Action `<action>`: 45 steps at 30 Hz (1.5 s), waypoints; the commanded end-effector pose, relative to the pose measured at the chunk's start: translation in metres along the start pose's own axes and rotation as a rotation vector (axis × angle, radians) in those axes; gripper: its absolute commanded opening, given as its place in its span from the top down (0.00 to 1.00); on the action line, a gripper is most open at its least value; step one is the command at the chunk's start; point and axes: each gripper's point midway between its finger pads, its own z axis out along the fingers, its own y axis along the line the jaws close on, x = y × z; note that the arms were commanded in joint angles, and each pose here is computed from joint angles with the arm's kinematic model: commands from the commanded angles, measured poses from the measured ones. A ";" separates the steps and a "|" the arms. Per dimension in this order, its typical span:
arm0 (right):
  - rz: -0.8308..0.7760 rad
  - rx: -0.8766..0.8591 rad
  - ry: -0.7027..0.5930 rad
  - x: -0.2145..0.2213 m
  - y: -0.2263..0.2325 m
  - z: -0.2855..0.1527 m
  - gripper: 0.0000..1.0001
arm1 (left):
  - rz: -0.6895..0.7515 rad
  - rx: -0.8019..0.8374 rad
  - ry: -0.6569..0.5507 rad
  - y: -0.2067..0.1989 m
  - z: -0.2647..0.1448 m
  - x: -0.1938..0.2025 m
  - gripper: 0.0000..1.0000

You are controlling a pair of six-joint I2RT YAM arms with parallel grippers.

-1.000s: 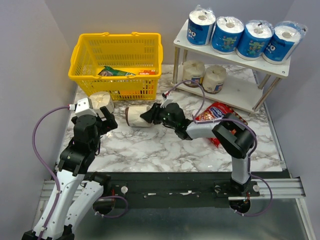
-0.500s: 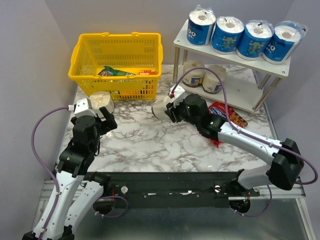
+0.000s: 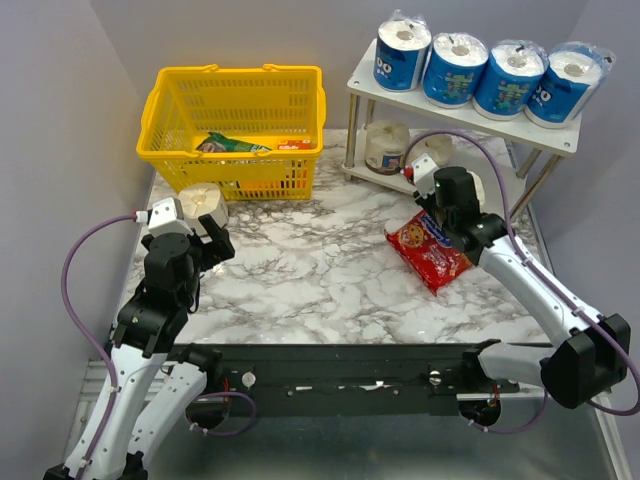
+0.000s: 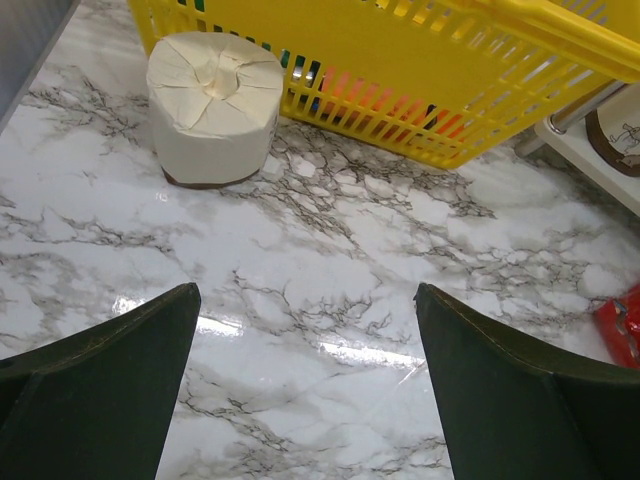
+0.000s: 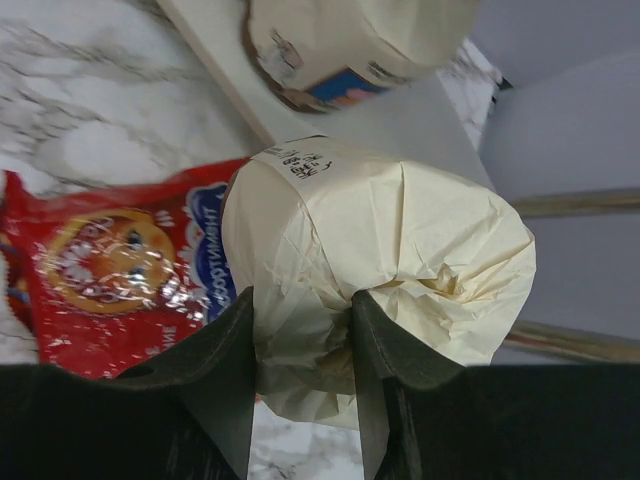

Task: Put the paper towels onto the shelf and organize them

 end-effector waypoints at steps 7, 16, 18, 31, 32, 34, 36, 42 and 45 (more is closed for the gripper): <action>-0.062 0.158 0.101 0.021 -0.065 0.022 0.62 | 0.011 0.004 -0.012 0.000 -0.002 -0.001 0.01; -0.087 0.212 0.027 0.011 -0.073 0.060 0.66 | 0.012 -0.001 -0.016 0.001 -0.002 -0.002 0.01; -0.089 0.232 0.012 0.008 -0.077 0.066 0.66 | 0.011 0.000 -0.016 0.001 -0.002 -0.002 0.01; -0.068 0.165 -0.037 0.002 -0.075 0.099 0.65 | 0.017 -0.007 -0.011 0.001 0.000 -0.001 0.01; -0.064 0.162 -0.043 0.000 -0.074 0.100 0.65 | 0.017 -0.008 -0.010 0.001 0.000 -0.001 0.01; -0.053 0.158 -0.054 -0.004 -0.075 0.102 0.65 | 0.017 -0.010 -0.008 0.001 0.001 0.000 0.01; -0.043 0.151 -0.060 -0.007 -0.074 0.105 0.65 | 0.019 -0.009 -0.006 0.001 0.001 0.000 0.01; -0.025 0.131 -0.075 -0.015 -0.072 0.113 0.65 | 0.019 -0.014 -0.008 0.002 0.002 0.000 0.01; -0.034 0.133 -0.071 -0.016 -0.073 0.117 0.65 | 0.022 -0.018 -0.002 0.002 0.003 0.001 0.01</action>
